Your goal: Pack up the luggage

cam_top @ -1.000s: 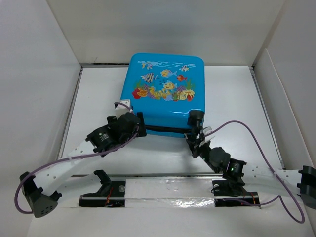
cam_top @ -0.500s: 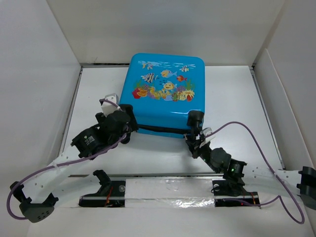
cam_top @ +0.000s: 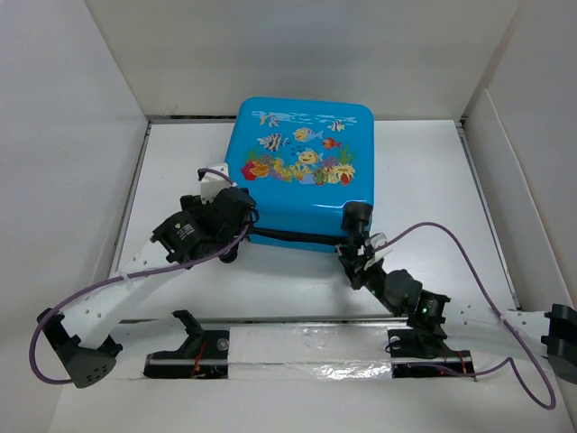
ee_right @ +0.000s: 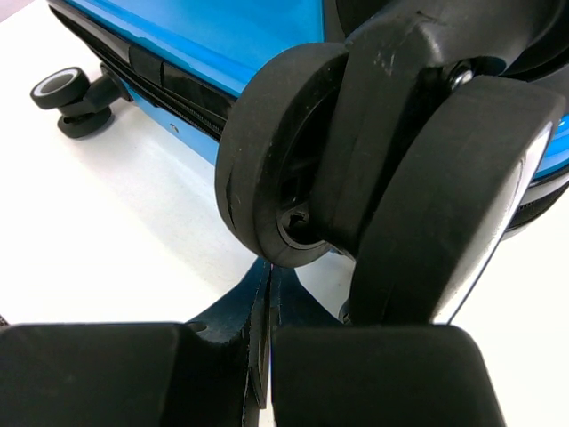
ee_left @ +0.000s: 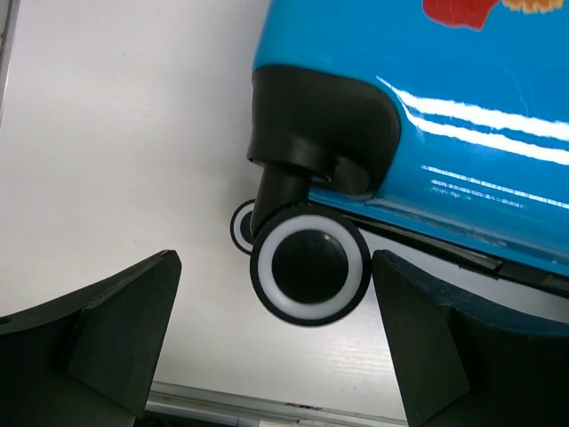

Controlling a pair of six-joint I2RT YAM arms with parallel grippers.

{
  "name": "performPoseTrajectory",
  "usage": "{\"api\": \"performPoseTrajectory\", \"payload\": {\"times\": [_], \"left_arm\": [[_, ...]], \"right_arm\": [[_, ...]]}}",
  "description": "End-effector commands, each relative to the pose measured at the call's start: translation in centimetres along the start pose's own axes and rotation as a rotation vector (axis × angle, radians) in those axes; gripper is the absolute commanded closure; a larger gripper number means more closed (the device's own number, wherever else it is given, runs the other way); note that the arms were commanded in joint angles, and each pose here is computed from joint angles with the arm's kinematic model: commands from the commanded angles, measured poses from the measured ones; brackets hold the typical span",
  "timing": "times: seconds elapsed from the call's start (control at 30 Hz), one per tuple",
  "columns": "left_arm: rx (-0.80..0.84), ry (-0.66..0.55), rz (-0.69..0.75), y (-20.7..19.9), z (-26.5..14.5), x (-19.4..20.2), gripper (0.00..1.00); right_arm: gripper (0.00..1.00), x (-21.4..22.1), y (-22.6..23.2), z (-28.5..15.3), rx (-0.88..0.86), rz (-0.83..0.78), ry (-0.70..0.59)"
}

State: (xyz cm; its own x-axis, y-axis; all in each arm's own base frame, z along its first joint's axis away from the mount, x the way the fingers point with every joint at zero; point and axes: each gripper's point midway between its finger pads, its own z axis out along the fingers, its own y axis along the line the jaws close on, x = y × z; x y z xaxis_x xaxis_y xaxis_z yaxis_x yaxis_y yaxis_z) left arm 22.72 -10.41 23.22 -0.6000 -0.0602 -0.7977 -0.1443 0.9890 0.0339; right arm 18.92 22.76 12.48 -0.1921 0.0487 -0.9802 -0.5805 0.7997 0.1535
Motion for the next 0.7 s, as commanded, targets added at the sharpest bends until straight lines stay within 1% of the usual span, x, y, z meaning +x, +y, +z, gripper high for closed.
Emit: {"api": "performPoseTrajectory", "payload": {"times": [0.0,0.1,0.13,0.37,0.53,0.63,0.67], "left_arm": [[0.007,-0.005,0.025,0.7,0.4,-0.7,0.14],[-0.012,0.001,0.057,0.7,1.6,-0.4,0.14],[-0.017,-0.007,0.048,0.7,2.0,-0.6,0.14],[0.056,0.023,0.047,-0.6,4.3,0.2,0.15],[0.060,0.039,0.060,-1.0,5.3,1.0,0.17],[0.061,0.031,0.057,-1.1,5.7,0.9,0.20],[0.075,0.033,0.058,-1.3,5.7,1.0,0.23]], "right_arm": [[1.00,-0.8,2.6,-0.1,-0.128,0.043,-0.021],[1.00,-0.8,2.6,-0.2,-0.132,0.044,-0.024],[1.00,-0.8,2.6,-0.2,-0.134,0.044,-0.024],[1.00,-0.8,2.6,-0.3,-0.137,0.045,-0.024],[1.00,-0.7,2.6,-0.3,-0.135,0.044,-0.023],[1.00,-0.6,2.5,-0.3,-0.133,0.043,-0.021],[1.00,-0.5,2.6,-0.3,-0.135,0.042,-0.018]]}}
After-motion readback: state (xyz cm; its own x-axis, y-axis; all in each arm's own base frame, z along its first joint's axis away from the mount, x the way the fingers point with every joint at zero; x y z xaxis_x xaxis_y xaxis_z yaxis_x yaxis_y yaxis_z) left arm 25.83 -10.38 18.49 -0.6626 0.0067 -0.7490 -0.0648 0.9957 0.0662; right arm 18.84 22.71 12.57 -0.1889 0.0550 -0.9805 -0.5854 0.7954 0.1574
